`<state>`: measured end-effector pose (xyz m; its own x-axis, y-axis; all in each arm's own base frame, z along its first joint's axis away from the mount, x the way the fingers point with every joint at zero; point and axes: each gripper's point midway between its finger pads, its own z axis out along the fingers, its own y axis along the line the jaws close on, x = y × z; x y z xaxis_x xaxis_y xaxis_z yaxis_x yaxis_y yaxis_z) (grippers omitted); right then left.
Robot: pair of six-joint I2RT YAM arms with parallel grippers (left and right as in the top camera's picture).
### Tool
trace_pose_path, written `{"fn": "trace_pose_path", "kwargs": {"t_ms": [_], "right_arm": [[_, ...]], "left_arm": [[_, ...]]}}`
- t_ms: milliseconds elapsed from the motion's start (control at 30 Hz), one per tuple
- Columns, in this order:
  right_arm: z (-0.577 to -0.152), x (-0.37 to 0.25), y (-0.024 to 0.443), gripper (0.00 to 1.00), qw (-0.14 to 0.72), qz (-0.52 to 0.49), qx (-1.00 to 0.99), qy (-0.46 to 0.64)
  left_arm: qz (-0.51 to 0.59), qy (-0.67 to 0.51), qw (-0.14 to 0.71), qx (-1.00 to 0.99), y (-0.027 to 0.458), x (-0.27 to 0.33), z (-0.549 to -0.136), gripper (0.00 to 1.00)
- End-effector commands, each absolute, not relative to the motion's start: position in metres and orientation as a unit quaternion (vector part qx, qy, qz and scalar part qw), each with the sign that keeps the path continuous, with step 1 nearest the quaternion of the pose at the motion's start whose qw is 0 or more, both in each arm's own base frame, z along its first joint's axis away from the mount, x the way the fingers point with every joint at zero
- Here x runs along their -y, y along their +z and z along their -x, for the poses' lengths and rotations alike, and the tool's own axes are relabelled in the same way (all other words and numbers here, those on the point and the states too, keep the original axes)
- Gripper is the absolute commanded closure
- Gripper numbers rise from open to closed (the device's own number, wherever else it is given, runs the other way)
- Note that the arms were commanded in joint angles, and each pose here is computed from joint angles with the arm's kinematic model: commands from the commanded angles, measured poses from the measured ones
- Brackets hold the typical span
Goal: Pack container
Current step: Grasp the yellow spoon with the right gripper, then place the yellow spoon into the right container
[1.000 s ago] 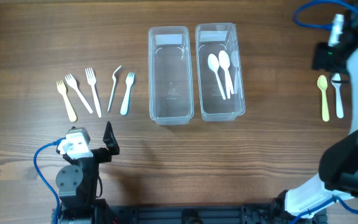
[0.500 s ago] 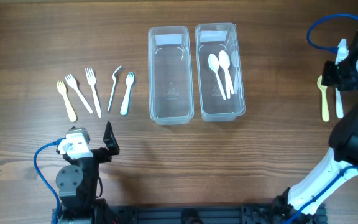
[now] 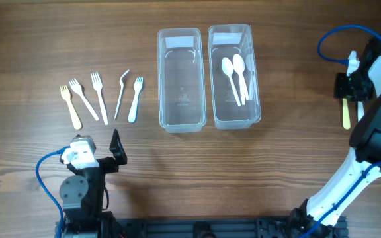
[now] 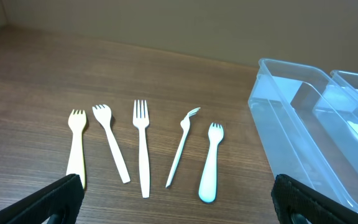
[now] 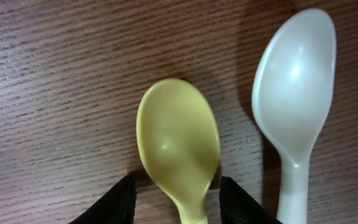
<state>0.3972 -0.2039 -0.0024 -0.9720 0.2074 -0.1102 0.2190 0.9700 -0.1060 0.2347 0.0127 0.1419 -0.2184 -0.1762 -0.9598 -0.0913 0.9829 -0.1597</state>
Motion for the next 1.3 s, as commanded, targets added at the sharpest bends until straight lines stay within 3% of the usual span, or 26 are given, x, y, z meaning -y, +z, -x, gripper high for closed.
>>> {"fn": "trace_pose_path", "kwargs": {"t_ms": [0, 167, 333, 567, 867, 967, 1267], "right_arm": [[-0.376, 0.190, -0.036, 0.66, 0.012, -0.103, -0.994, -0.041], [-0.374, 0.190, -0.036, 0.96, 0.011, -0.108, -0.993, -0.040], [-0.394, 0.193, -0.012, 0.96, 0.046, -0.129, -0.990, -0.041], [-0.449, 0.164, 0.077, 0.96, 0.148, -0.086, -0.985, -0.033], [-0.489, 0.033, 0.202, 0.94, 0.292, -0.001, -0.956, 0.019], [-0.484, -0.019, 0.215, 0.94, 0.299, 0.035, -0.953, 0.039], [-0.471, -0.148, 0.192, 0.92, 0.293, 0.125, -0.943, 0.096]], "left_arm": [[0.073, -0.035, 0.621, -0.779, 0.142, -0.009, -0.235, 0.00], [0.073, -0.035, 0.621, -0.779, 0.142, -0.009, -0.235, 0.00], [0.073, -0.035, 0.621, -0.779, 0.142, -0.009, -0.235, 0.00], [0.073, -0.035, 0.621, -0.779, 0.142, -0.009, -0.235, 0.00], [0.073, -0.035, 0.621, -0.779, 0.142, -0.009, -0.235, 0.00], [0.073, -0.035, 0.621, -0.779, 0.142, -0.009, -0.235, 0.00], [0.073, -0.035, 0.621, -0.779, 0.142, -0.009, -0.235, 0.00]]}}
